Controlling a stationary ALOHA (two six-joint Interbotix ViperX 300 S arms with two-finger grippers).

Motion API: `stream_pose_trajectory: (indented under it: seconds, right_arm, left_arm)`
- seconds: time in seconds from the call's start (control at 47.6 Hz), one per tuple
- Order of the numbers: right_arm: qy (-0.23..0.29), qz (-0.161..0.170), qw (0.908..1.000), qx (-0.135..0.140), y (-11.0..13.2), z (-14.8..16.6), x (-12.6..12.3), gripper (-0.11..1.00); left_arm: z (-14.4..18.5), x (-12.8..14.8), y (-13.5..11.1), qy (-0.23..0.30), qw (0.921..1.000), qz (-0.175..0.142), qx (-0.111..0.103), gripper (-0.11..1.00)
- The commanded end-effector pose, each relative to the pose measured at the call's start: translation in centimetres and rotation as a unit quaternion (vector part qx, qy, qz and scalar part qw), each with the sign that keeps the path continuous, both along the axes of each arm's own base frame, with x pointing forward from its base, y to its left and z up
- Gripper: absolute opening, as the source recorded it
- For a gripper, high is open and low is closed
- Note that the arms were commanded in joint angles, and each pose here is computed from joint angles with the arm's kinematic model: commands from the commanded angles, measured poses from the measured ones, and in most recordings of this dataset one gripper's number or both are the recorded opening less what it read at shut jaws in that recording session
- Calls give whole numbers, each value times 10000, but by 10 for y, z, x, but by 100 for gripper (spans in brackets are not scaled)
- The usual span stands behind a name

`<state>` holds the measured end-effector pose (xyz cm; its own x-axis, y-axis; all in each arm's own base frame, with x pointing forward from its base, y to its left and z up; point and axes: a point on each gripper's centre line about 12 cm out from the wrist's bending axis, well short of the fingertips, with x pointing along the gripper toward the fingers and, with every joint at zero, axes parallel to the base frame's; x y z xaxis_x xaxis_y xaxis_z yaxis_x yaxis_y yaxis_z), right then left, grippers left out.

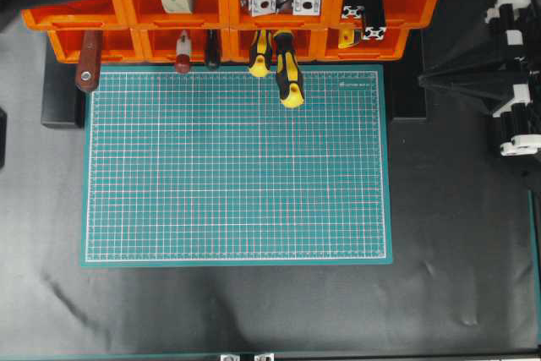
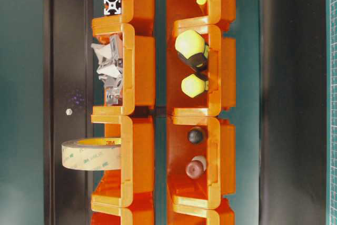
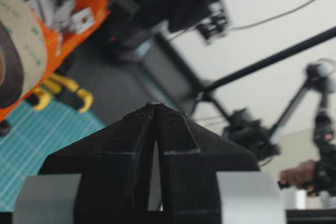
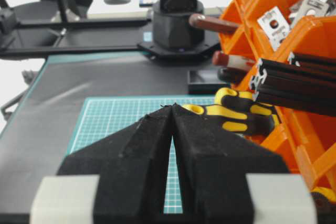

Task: Pick foam from container rack with left arm.
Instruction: 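Move the left gripper up toward the foam tape roll in the rack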

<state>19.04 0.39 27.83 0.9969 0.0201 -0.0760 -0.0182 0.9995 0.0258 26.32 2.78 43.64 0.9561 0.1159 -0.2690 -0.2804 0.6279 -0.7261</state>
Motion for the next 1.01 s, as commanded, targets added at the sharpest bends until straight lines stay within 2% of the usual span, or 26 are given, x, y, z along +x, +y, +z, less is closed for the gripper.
stream_pose_trajectory:
  seconds: [0.0, 0.042, 0.126, 0.252, 0.336, 0.526, 0.715, 0.988]
  right_arm:
    - [-122, 29, 9999, 18, 1, 12, 3, -1]
    - [-122, 37, 9999, 18, 2, 12, 3, -1]
    - [-115, 52, 9999, 18, 2, 12, 3, -1]
    - [-122, 90, 9999, 19, 4, 12, 3, -1]
    - [-138, 99, 9999, 12, 4, 13, 3, -1]
    - [-191, 106, 9998, 21, 4, 15, 2, -1]
    - [-275, 206, 9994, 27, 8, 20, -1, -1]
    - [-367, 229, 9991, 24, 9, 25, -3, -1]
  left_arm:
    - [11, 1, 2, 22, 10000, 41, -5, 5]
    - [10, 0, 2, 65, 10000, 50, -32, 12]
    - [9, 0, 4, 78, 9997, 129, -167, 35]
    - [9, 0, 7, 29, 9978, 313, -576, 72]
    - [9, 0, 9, 11, 9964, 393, -745, 88]
    - [8, 3, 16, 27, 9950, 541, -835, 90]
    - [3, 18, 31, 144, 9905, 844, -1079, 90]
    - [-12, 35, 58, 821, 9801, 1320, -1235, 90]
